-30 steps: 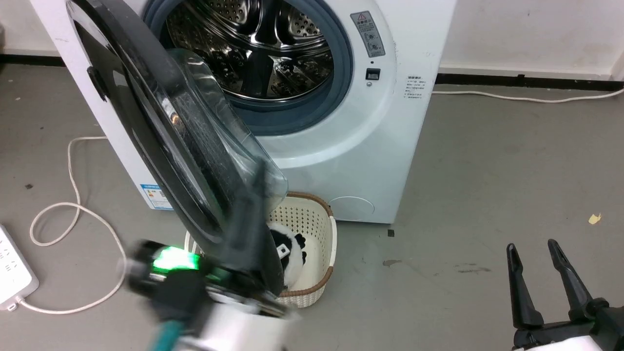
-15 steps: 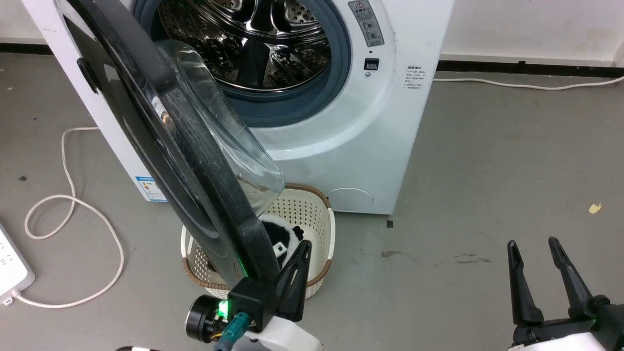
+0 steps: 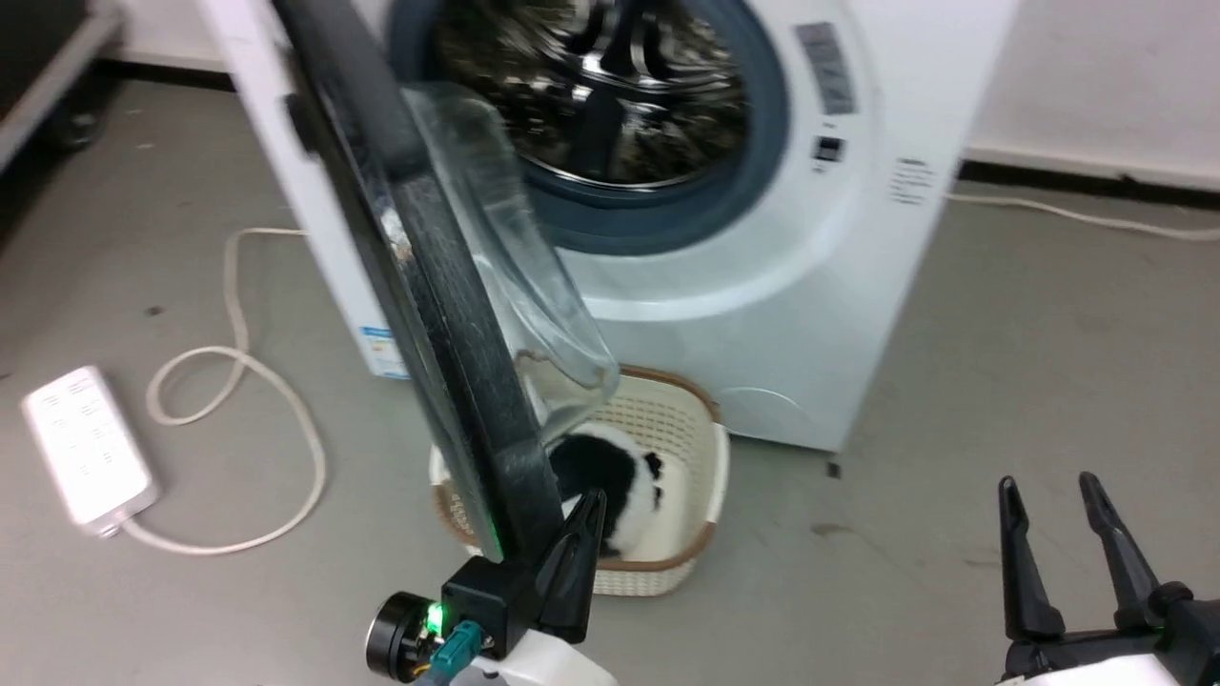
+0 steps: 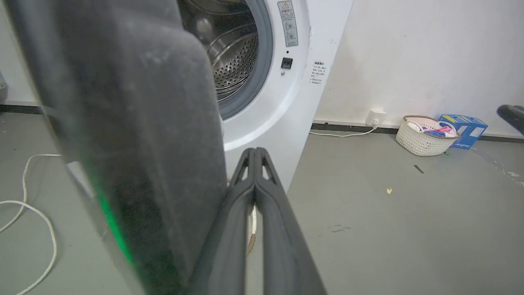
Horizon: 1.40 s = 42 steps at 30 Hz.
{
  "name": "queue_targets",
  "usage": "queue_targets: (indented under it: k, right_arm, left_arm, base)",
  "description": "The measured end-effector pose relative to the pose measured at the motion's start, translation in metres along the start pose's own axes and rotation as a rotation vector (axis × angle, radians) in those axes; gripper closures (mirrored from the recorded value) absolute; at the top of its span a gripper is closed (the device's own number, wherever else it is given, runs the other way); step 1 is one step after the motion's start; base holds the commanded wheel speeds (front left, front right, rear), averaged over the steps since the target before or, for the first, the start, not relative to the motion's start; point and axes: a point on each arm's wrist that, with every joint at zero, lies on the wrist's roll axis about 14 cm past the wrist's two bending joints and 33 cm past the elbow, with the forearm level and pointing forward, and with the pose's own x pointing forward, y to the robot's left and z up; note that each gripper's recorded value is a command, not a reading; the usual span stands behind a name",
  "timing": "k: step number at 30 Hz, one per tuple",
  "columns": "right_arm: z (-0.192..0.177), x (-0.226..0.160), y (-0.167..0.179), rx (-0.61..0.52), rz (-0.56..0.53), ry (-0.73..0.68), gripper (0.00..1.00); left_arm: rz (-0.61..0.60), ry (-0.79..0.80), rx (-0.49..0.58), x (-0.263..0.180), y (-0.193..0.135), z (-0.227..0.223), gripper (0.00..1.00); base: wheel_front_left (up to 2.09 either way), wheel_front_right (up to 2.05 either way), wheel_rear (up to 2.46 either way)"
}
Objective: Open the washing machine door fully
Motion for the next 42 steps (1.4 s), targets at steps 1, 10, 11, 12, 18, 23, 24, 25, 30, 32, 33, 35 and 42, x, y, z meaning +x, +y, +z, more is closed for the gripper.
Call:
queue_targets:
  k: [1,10,11,12,18,23,24,25,30,32,33,35,42]
  right_arm:
    - [0.0,0.002,0.005,0.003,0.016,0.0,0.0]
    - [-0.005,0.021,0.057,0.033,0.173,0.005,0.0]
    - [-0.006,0.024,0.063,0.037,0.19,0.005,0.0]
    - [-0.007,0.026,0.069,0.041,0.208,0.007,0.0]
    - [-0.019,0.036,0.095,0.055,0.284,0.032,0.0]
    - [-0.038,0.043,0.103,0.046,0.312,0.07,0.0]
    - [-0.041,0.046,0.104,0.046,0.316,0.074,0.0]
    - [-0.044,0.048,0.105,0.044,0.319,0.079,0.0]
    - [-0.064,0.057,0.103,0.03,0.319,0.111,0.0]
    - [-0.072,0.06,0.1,0.031,0.312,0.123,0.0]
    - [-0.076,0.061,0.098,0.03,0.305,0.131,0.0]
    - [-0.085,0.062,0.092,0.027,0.295,0.15,0.0]
    - [-0.102,0.066,0.073,0.017,0.253,0.183,0.0]
  left_arm:
    - [0.015,-0.003,-0.001,-0.003,0.004,0.001,1.0]
    - [0.251,-0.021,0.03,-0.049,0.075,0.009,1.0]
    - [0.284,-0.026,0.036,-0.054,0.085,0.011,1.0]
    - [0.32,-0.033,0.041,-0.06,0.096,0.014,1.0]
    - [0.522,-0.046,0.07,-0.096,0.161,0.027,1.0]
    - [0.656,-0.017,0.104,-0.115,0.212,0.034,1.0]
    - [0.682,-0.012,0.108,-0.117,0.222,0.036,1.0]
    - [0.706,-0.008,0.114,-0.119,0.232,0.038,1.0]
    - [0.799,0.013,0.155,-0.123,0.281,0.051,1.0]
    - [0.826,0.028,0.162,-0.122,0.298,0.053,1.0]
    - [0.833,0.032,0.162,-0.119,0.305,0.054,1.0]
    - [0.853,0.044,0.162,-0.116,0.32,0.055,1.0]
    - [0.922,0.075,0.192,-0.109,0.365,0.059,1.0]
  base:
    - [0.0,0.0,0.0]
    - [0.0,0.0,0.0]
    - [0.0,0.0,0.0]
    - [0.0,0.0,0.0]
    - [0.0,0.0,0.0]
    - [0.0,0.0,0.0]
    - [0.0,0.0,0.0]
    - [0.0,0.0,0.0]
    - [0.0,0.0,0.0]
    - [0.0,0.0,0.0]
    - [0.0,0.0,0.0]
    - [0.0,0.0,0.0]
    - [0.0,0.0,0.0]
